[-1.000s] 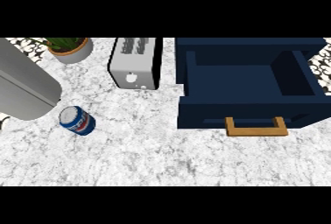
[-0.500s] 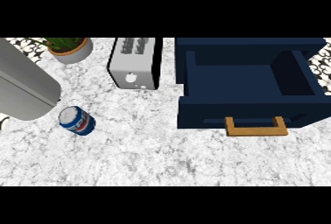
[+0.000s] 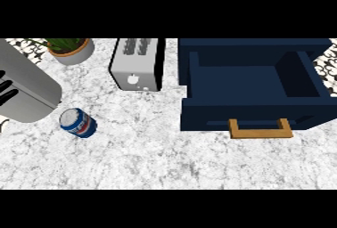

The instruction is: Pick up the can, place it into the drawer and close the drawer

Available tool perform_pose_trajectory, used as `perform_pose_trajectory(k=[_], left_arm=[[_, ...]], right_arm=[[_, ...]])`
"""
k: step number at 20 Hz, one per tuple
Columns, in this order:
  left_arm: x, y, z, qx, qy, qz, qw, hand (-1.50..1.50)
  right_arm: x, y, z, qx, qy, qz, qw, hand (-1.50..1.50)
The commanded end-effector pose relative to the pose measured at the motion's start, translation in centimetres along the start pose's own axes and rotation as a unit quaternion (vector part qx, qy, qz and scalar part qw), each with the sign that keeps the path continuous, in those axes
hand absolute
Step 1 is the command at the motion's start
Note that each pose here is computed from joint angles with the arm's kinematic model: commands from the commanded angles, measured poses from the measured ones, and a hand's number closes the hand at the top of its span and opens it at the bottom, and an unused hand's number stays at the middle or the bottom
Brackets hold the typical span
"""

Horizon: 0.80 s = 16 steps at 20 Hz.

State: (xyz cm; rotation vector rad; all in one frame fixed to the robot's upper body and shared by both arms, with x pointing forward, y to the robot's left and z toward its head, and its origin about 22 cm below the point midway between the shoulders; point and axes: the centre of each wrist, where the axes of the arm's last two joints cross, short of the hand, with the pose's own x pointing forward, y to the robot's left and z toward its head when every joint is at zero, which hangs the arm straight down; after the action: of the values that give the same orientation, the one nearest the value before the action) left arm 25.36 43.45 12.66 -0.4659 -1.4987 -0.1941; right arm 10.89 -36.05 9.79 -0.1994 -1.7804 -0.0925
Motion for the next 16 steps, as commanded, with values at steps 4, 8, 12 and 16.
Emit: perform_pose_trajectory(k=[4, 8, 12, 16], left_arm=[[-3.1, -0.5, -3.3, 0.011, 0.023, 0.013, 0.9996, -1.5], [-4.0, -1.5, -4.4, 0.015, 0.028, -0.008, 0.9995, -1.5], [-7.8, -0.8, -4.4, 0.023, 0.035, -0.009, 0.9991, -1.5], [-8.4, -1.4, -4.9, 0.033, 0.03, -0.03, 0.9985, -1.5]], right_arm=[[1.5, -0.5, 1.3, 0.006, -0.002, -0.001, 1.0, -1.5], [-0.7, -1.8, 2.3, 0.003, 0.007, -0.001, 1.0, -1.5], [0.2, -1.7, 1.1, -0.004, 0.001, -0.004, 1.0, -1.5], [-0.2, -1.5, 2.7, -0.002, 0.006, -0.003, 1.0, -1.5]])
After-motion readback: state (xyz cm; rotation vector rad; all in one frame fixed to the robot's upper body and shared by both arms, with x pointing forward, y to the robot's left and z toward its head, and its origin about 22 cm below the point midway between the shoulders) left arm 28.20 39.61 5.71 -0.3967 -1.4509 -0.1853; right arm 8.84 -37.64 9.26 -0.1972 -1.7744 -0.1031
